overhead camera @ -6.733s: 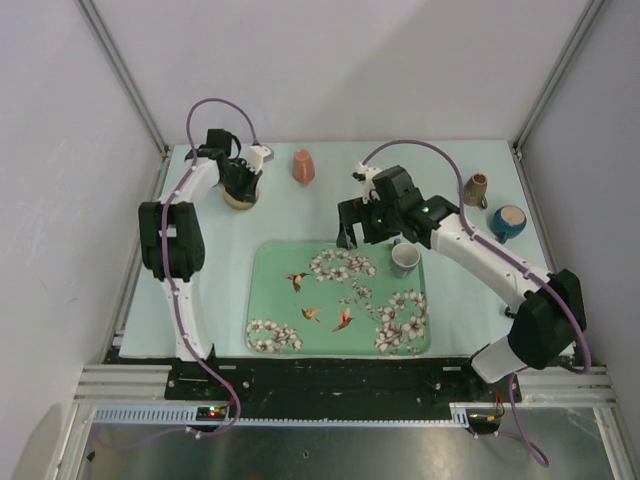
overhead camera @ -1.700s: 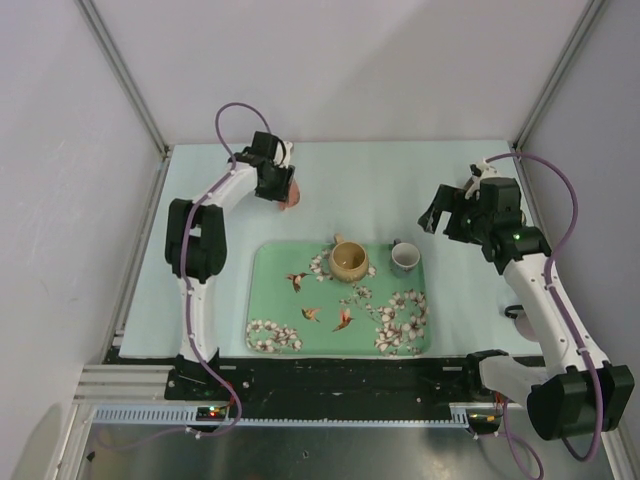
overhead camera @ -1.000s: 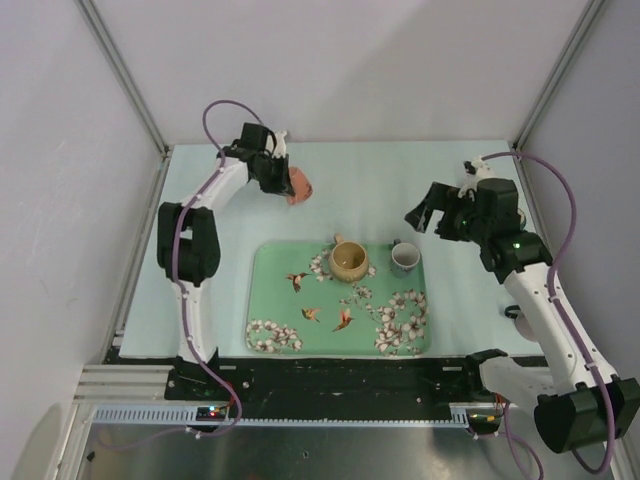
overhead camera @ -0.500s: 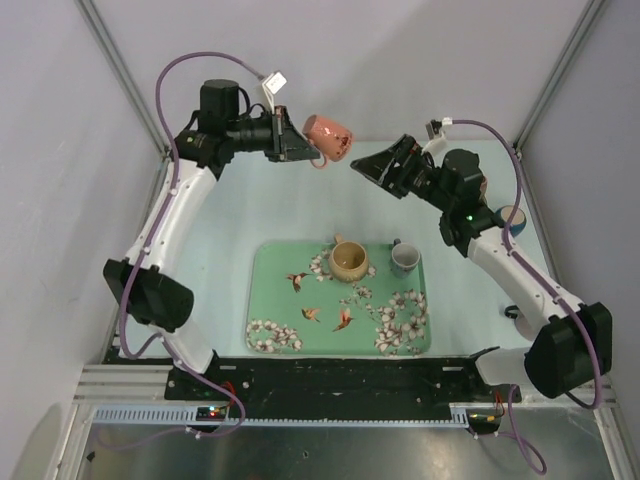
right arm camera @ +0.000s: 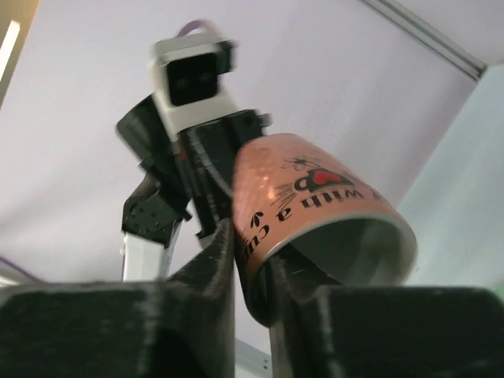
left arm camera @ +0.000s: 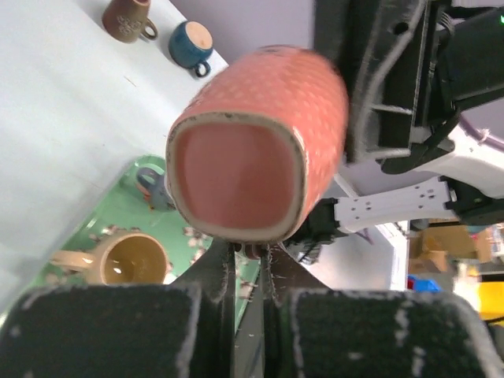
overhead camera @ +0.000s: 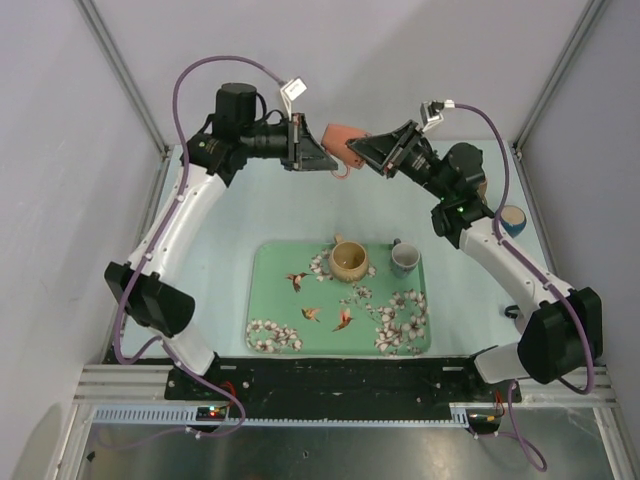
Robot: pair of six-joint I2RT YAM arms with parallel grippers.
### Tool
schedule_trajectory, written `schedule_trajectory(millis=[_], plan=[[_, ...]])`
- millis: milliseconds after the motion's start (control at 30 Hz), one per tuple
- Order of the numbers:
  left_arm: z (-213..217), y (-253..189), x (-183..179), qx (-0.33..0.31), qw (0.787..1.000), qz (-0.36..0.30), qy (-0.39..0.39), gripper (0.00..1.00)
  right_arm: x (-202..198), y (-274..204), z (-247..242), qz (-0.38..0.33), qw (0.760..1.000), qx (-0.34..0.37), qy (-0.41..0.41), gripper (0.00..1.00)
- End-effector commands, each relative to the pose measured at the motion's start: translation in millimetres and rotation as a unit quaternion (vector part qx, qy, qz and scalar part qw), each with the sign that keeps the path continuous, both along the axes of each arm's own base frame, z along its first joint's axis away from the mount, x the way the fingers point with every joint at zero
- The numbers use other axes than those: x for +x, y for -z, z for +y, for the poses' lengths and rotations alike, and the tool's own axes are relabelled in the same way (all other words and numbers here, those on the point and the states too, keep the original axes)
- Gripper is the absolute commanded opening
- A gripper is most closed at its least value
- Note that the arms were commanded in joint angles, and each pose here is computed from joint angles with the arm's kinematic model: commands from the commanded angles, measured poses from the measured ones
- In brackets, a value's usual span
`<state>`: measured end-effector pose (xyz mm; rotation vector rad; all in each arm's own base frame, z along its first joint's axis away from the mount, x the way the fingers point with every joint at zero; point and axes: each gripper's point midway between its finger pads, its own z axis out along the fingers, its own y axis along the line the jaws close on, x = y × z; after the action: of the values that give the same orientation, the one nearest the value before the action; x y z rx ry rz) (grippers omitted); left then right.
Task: Turn the mug right side up
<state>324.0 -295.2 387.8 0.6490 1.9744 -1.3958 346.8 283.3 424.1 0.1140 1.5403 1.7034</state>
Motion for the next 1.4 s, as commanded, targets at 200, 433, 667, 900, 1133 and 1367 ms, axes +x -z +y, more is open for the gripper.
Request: schedule_trajectory(millis=[200, 433, 667, 900, 1133, 1367], plan=[[67, 0, 42, 0.012, 0.991, -0.011, -0.133, 0.96, 1, 9, -2, -0.082, 0.973, -0.186, 0.106, 0.00], [236, 19, 89, 0.065, 0.928, -0.017, -0.368, 1.00, -27, 106, 79, -0.138, 0.854, -0.499, -0.053, 0.00], [324, 76, 79, 0.242, 0.842, -0.037, -0.481, 1.00, -58, 198, 131, -0.145, 0.683, -0.691, -0.188, 0.00], [341, 103, 71, 0.297, 0.821, -0.028, -0.487, 1.00, -65, 263, 161, -0.135, 0.675, -0.687, -0.234, 0.00], [342, 107, 66, 0.309, 0.818, -0.031, -0.485, 1.00, -73, 328, 167, -0.111, 0.614, -0.736, -0.263, 0.00], [339, 108, 63, 0.338, 0.814, -0.053, -0.470, 1.00, -92, 345, 168, -0.089, 0.613, -0.720, -0.313, 0.11]])
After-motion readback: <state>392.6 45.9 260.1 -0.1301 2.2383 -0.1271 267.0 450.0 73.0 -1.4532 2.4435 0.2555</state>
